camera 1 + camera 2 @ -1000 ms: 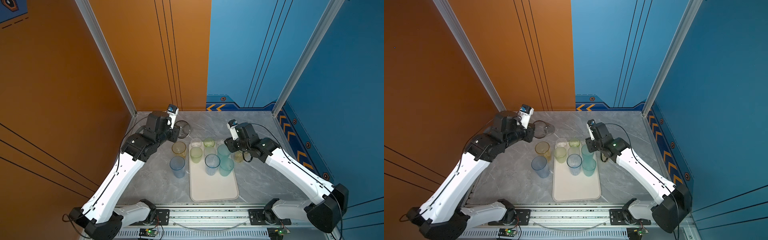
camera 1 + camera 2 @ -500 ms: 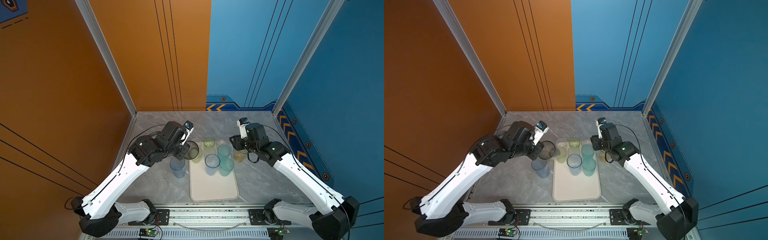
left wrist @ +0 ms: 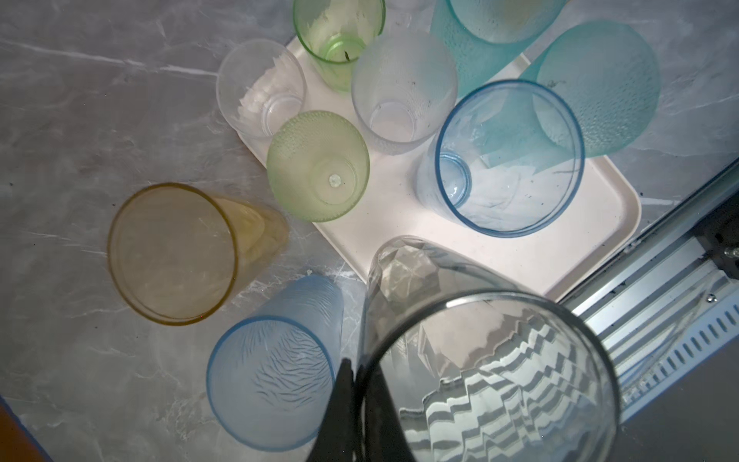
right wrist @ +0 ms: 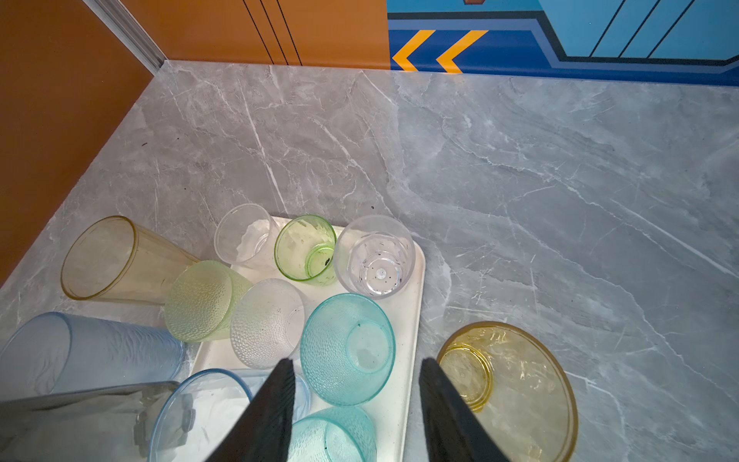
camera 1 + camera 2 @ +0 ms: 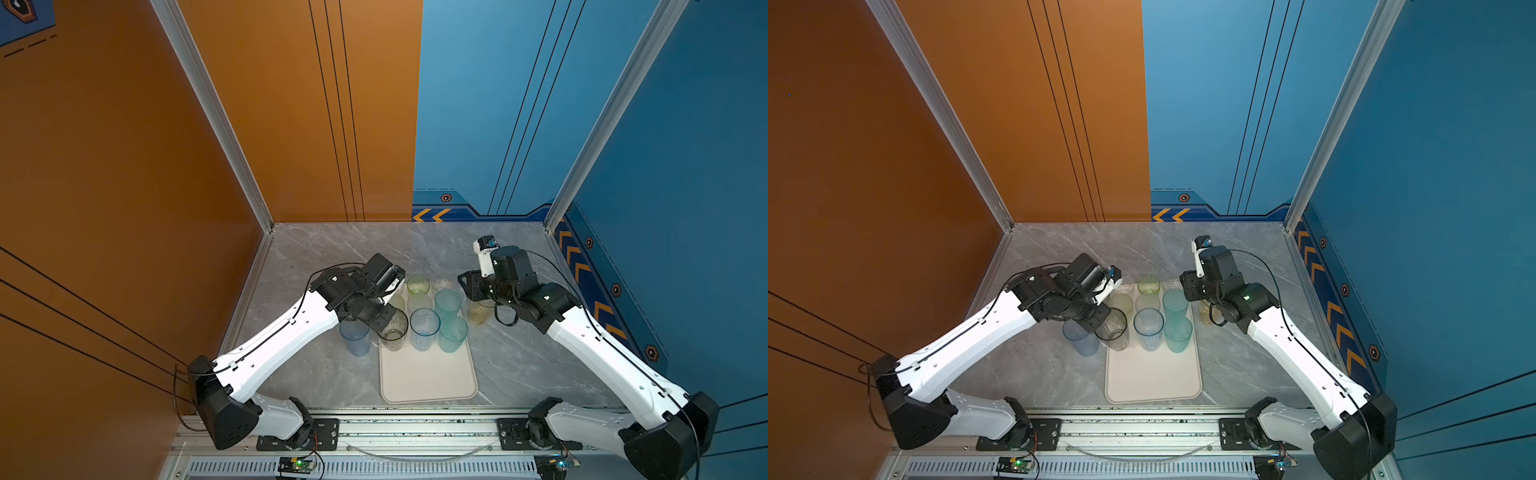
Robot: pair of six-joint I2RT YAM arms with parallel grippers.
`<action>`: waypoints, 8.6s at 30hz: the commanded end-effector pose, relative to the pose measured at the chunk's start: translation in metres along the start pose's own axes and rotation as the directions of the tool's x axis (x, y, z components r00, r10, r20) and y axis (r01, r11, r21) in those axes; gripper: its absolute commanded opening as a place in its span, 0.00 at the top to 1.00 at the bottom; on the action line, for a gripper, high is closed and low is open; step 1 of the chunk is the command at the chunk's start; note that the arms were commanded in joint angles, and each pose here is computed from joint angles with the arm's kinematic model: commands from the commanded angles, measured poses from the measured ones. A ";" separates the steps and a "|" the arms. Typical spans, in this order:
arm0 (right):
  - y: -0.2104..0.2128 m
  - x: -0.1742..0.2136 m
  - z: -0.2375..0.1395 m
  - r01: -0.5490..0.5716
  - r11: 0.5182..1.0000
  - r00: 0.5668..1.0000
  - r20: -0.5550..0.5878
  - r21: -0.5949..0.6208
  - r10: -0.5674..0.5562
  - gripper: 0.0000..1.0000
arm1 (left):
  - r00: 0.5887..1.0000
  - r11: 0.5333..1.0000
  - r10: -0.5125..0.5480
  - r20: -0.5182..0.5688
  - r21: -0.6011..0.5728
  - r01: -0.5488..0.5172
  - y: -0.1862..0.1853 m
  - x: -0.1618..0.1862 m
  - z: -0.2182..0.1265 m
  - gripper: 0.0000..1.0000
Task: Place the glasses into the tray
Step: 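Lower the grey cup onto the tray beside the pale blue cup, then open the left gripper and raise it off the grey cup, then lower the right gripper to the yellow cup while the left gripper hovers, then close the right gripper on the yellow cup's rim and lift it, then carry the yellow cup with the right gripper over the tray's nearest corner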
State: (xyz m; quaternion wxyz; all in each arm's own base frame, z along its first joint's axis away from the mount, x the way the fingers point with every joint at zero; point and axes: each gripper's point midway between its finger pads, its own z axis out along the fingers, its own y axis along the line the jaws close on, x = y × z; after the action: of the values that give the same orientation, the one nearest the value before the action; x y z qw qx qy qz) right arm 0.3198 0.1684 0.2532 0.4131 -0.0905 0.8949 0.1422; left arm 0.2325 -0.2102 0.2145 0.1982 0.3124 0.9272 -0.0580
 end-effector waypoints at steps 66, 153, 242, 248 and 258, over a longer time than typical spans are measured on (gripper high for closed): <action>-0.004 0.006 0.017 -0.011 1.000 0.998 -0.058 0.008 0.012 0.50 | 0.995 0.998 -0.069 -0.067 0.006 0.069 0.022 -0.002 0.073 0.82; -0.124 0.071 0.014 -0.270 0.909 0.911 -0.223 0.318 0.348 0.71 | 0.717 0.875 -0.340 0.609 -0.074 0.478 0.139 -0.022 -0.026 0.68; 0.103 0.008 -0.117 0.534 0.810 0.846 0.148 -0.244 -0.513 1.00 | 0.757 0.882 -0.369 0.539 -0.054 0.469 0.138 -0.035 -0.014 0.69; 0.114 0.049 -0.106 0.621 0.742 0.770 0.023 -0.251 -0.637 1.00 | 0.766 0.883 -0.368 0.527 -0.061 0.466 0.138 -0.032 -0.011 0.69; 0.111 0.111 -0.066 0.602 0.751 0.732 -0.187 -0.273 -0.655 1.00 | 0.768 0.883 -0.367 0.525 -0.064 0.465 0.139 -0.030 -0.012 0.69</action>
State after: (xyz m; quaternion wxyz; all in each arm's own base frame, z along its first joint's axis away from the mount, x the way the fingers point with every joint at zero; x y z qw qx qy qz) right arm 0.1710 0.2521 0.2462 0.3209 -0.4606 0.8234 0.0824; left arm 0.3335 -0.1194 0.2319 0.4375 0.0521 0.8920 -0.1006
